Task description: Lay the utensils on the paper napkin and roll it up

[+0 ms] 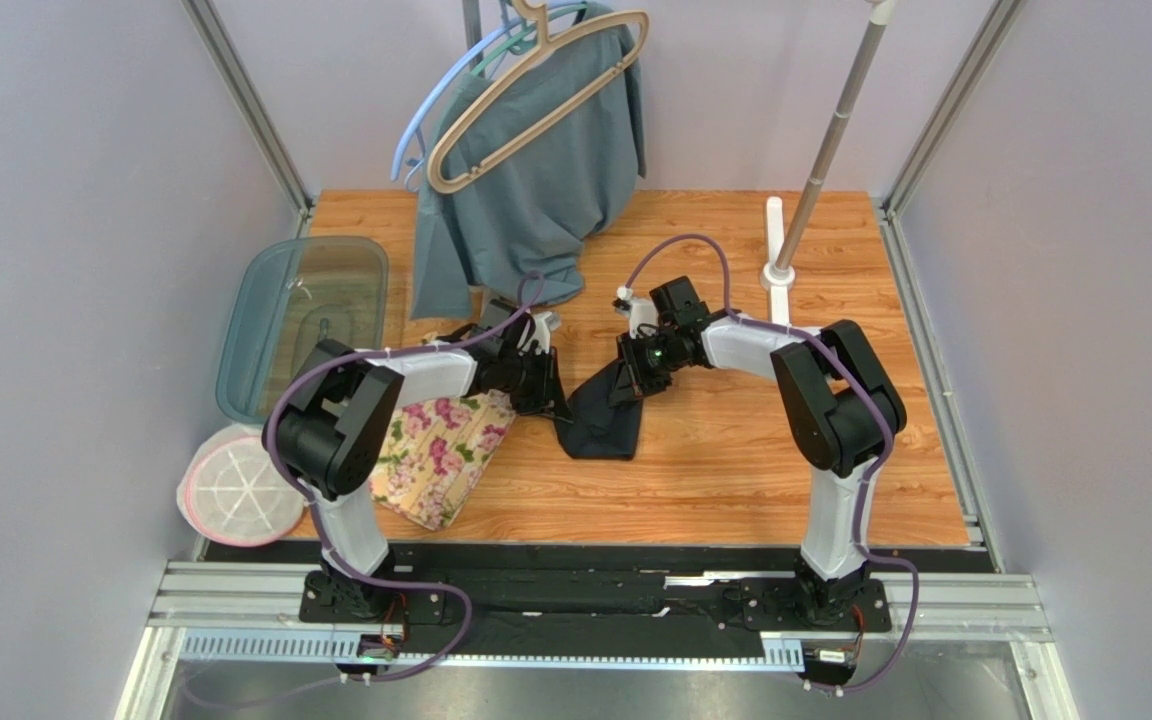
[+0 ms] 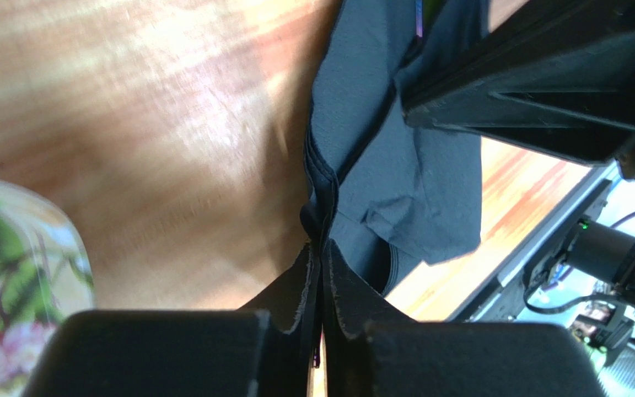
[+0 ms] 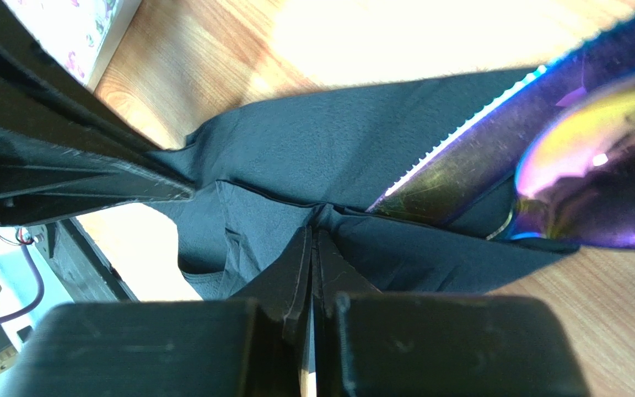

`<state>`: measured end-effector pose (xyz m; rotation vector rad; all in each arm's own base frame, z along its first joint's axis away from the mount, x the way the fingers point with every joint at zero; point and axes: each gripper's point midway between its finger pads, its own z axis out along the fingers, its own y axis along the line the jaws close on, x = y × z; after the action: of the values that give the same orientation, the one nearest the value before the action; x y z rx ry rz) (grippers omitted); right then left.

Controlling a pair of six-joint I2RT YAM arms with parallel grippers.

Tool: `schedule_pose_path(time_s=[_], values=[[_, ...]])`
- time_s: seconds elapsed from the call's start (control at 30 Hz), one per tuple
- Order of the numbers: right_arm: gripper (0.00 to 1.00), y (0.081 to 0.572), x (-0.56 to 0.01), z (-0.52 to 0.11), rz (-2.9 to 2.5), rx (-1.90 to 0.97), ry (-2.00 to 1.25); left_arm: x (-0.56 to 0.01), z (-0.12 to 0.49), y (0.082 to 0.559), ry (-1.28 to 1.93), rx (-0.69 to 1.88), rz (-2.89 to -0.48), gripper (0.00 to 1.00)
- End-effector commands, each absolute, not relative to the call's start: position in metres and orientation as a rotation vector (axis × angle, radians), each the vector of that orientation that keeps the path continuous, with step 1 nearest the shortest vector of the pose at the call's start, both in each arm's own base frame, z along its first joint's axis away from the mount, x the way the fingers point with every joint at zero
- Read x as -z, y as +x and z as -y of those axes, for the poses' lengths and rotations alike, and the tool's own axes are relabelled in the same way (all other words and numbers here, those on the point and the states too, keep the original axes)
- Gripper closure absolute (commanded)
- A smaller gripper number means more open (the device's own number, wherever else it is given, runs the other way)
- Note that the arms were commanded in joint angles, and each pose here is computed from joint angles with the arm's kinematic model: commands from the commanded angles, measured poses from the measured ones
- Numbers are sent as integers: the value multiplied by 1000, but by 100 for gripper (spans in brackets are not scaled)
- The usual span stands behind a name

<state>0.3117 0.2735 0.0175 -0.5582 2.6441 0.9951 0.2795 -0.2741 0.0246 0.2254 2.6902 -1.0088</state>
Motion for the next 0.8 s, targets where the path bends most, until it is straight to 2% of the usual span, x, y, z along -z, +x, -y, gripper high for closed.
schedule_pose_path(time_s=[0.0,0.03,0.2,0.3,0.33,0.4,0.5,0.77], values=[[100,275,41,-235,-2898,-758,-537,-61,279,277,254,1075,-2609,96],[100,276,41,-235,-2898,-754,-532,-69,281,277,260,1094,-2586,99],[100,277,44,-235,-2902,-750,-525,-78,282,276,247,1099,-2581,100],[100,278,44,-235,-2902,-747,-518,-68,280,272,220,1089,-2643,86],[100,278,44,-235,-2905,-746,-515,-61,278,270,202,1085,-2666,71],[100,278,45,-235,-2905,-745,-513,-55,279,268,178,1097,-2680,62],[100,279,45,-235,-2905,-742,-511,-44,279,269,160,1105,-2690,54],[100,280,44,-236,-2901,-743,-516,-11,265,266,78,1046,-2767,44]])
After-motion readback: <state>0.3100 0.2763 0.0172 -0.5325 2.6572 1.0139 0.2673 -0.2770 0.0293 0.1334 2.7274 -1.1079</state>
